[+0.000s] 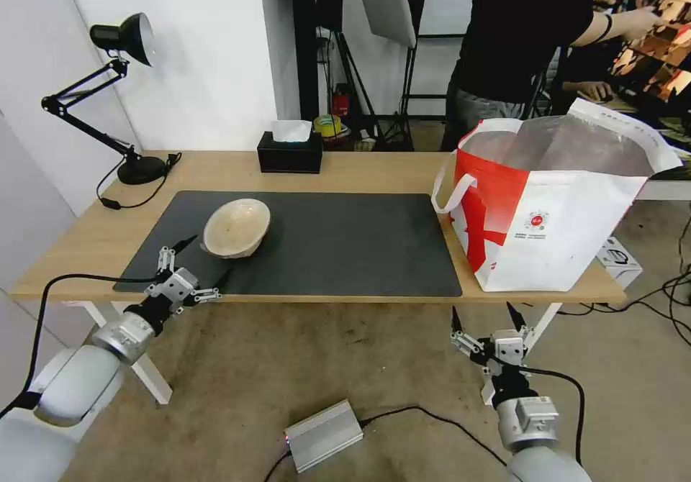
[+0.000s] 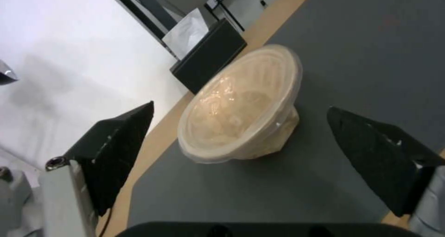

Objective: Pick up the trash from the table and place it into the takeout bag.

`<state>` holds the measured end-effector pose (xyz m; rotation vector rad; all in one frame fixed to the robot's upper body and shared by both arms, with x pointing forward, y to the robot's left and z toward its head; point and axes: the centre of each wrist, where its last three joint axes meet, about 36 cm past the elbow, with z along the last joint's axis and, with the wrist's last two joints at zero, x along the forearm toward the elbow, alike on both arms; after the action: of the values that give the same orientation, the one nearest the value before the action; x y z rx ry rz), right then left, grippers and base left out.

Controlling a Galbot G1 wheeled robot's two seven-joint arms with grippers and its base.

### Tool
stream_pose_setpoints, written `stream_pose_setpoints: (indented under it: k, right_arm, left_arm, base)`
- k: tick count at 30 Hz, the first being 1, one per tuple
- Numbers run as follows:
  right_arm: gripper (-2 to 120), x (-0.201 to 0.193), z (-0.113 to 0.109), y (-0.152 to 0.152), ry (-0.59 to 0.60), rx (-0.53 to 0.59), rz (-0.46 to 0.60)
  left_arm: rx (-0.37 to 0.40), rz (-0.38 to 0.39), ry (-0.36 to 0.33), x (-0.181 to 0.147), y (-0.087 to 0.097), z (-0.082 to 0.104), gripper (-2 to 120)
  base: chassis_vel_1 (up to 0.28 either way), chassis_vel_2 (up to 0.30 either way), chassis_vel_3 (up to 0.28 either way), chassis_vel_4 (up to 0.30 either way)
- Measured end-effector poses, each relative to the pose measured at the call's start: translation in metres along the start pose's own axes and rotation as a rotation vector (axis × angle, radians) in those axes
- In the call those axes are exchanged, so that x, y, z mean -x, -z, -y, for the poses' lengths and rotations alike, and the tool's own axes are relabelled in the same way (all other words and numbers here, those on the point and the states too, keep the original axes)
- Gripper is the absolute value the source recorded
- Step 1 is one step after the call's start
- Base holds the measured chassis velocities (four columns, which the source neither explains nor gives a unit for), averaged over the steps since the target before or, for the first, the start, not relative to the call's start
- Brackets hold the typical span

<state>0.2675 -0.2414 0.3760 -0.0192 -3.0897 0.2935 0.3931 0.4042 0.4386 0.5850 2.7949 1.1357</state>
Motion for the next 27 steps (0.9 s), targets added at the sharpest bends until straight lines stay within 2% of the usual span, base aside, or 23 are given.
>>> stream_pose_setpoints:
  k: [27]
  right_arm:
    - [100, 0.007, -0.003, -0.004, 0.005, 0.001, 0.002]
  left_arm:
    - [0.027, -0.034, -0.005, 0.007, -0.014, -0.017, 100]
  base:
    - [0.0, 0.0, 0.0, 0.0]
